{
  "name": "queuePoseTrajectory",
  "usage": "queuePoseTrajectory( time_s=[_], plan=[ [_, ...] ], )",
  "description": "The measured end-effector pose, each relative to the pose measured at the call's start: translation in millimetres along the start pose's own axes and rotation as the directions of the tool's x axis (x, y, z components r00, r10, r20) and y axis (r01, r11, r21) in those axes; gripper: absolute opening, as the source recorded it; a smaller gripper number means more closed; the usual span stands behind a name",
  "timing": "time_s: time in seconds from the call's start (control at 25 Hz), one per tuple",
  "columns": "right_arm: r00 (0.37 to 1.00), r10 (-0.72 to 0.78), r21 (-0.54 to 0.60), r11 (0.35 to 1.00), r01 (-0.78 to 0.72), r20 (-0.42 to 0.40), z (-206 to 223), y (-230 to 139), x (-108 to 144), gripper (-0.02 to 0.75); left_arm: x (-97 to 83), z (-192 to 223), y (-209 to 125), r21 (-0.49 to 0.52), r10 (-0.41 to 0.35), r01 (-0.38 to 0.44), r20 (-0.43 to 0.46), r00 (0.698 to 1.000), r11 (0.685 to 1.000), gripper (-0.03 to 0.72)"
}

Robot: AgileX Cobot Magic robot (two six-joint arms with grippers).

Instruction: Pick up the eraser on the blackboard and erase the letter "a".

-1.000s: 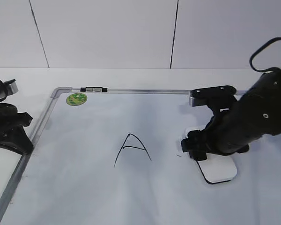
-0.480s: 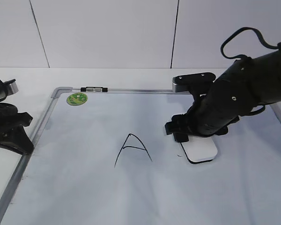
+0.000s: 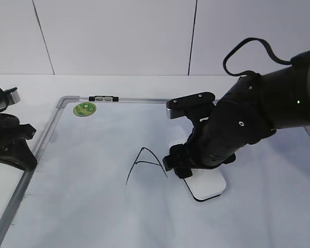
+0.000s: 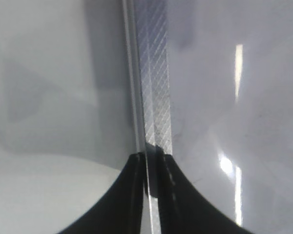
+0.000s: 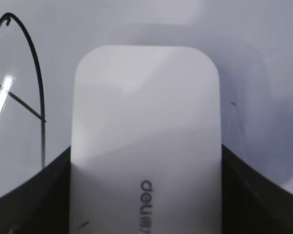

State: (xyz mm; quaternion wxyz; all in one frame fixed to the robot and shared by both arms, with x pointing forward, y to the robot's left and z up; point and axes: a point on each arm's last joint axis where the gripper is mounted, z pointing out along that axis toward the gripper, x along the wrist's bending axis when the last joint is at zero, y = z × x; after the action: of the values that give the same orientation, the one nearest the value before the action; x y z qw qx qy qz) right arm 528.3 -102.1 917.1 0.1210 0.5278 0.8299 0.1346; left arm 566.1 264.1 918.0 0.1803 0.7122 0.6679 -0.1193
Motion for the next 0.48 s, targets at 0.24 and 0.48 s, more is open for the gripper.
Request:
queuePoseTrajectory(
  time_s=[0.24,0.48],
  plan=[
    [1.0,-0.023,-0.016,1.0,0.022,-0.017,-3.4,-14.6,-0.5,0.563,0.0,0.0,0.0,0.0,0.0,0.0,0.0,1.0,1.0,0.047],
    [1.0,-0.023,0.006,1.0,0.023,-0.017,-17.3,-43.6,-5.9,0.563,0.0,0.0,0.0,0.0,0.0,0.0,0.0,1.0,1.0,0.047]
  ],
)
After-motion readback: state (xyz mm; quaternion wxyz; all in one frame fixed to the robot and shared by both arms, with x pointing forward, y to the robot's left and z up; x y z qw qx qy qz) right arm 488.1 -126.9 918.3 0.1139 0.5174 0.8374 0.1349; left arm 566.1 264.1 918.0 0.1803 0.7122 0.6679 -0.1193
